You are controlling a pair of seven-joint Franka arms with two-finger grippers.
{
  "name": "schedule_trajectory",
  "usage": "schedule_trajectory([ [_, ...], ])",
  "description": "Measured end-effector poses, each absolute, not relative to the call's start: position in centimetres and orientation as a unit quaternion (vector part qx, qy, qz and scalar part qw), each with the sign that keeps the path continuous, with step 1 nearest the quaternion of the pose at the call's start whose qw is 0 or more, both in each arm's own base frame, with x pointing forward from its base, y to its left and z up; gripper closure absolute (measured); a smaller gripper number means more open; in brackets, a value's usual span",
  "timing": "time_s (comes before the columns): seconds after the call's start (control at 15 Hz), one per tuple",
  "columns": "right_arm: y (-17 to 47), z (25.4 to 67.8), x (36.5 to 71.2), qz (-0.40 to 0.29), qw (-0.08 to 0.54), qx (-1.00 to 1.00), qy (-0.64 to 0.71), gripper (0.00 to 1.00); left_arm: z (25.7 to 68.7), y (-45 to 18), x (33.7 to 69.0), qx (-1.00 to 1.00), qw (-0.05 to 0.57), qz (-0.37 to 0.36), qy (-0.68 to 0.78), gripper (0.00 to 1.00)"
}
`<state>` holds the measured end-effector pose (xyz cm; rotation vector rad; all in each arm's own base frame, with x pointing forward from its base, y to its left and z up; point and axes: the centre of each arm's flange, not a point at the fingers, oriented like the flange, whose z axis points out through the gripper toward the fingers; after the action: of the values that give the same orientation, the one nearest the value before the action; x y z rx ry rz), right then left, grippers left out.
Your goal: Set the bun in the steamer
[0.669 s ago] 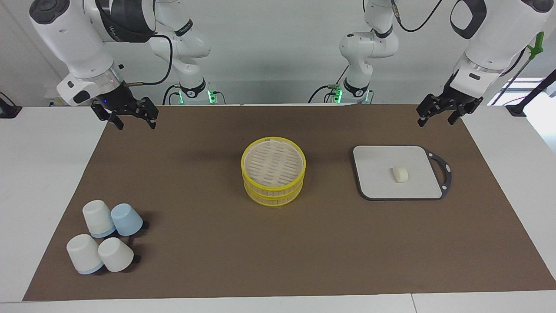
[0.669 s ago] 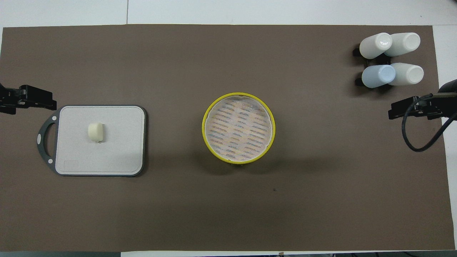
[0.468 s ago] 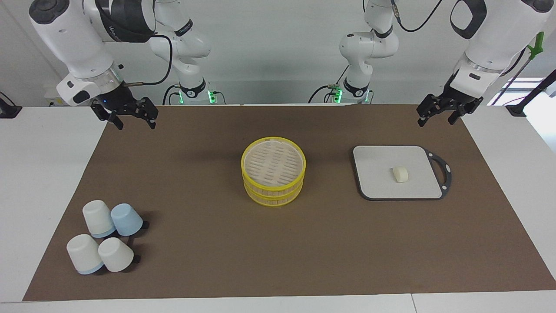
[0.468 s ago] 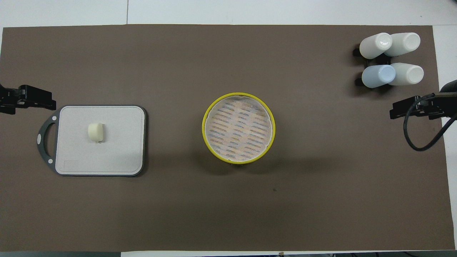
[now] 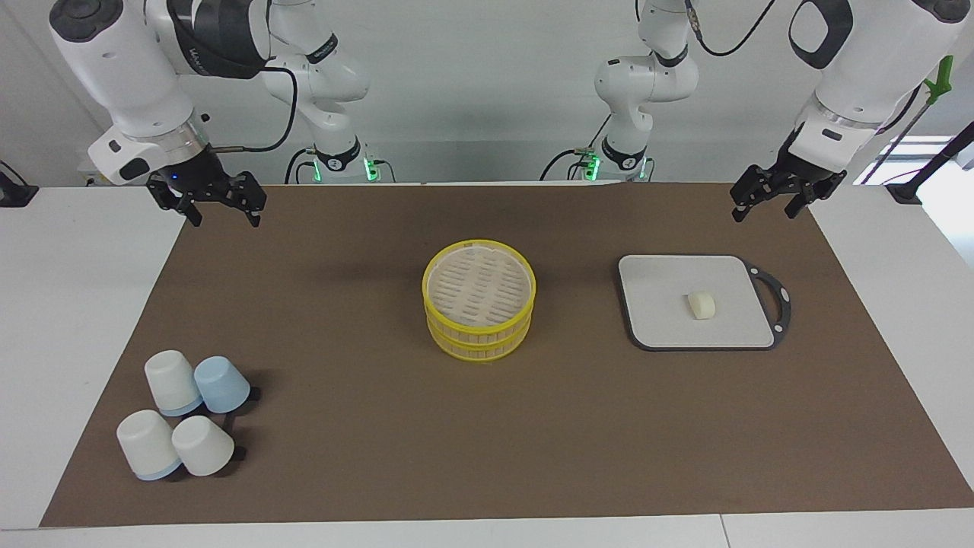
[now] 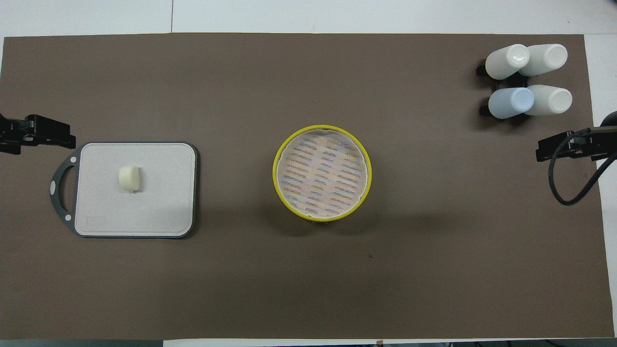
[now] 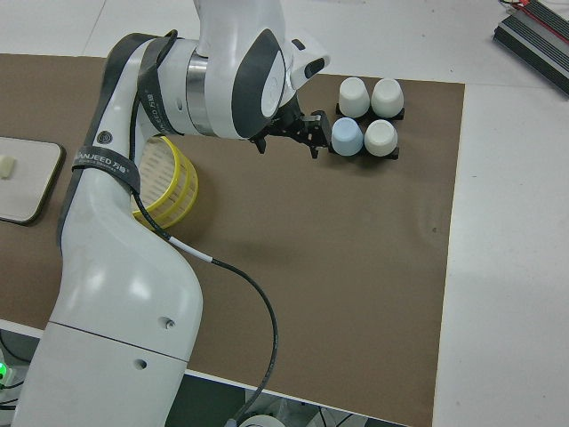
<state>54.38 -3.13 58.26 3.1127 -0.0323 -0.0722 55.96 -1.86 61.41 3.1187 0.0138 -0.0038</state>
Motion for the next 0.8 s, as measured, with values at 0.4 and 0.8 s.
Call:
schedule_trajectory([
  [0.4, -3.1, 58.3, 54.4, -0.023, 0.014, 1.000, 0.013, 0.00, 60.7, -0.1, 55.8, 1.000, 0.011, -0.007, 0.020, 0.00],
  [0.8, -3.1, 58.3, 54.4, -0.024, 0.013, 0.999, 0.021, 0.00, 52.5, 0.2, 55.0, 1.000, 0.011, -0.009, 0.024, 0.00],
])
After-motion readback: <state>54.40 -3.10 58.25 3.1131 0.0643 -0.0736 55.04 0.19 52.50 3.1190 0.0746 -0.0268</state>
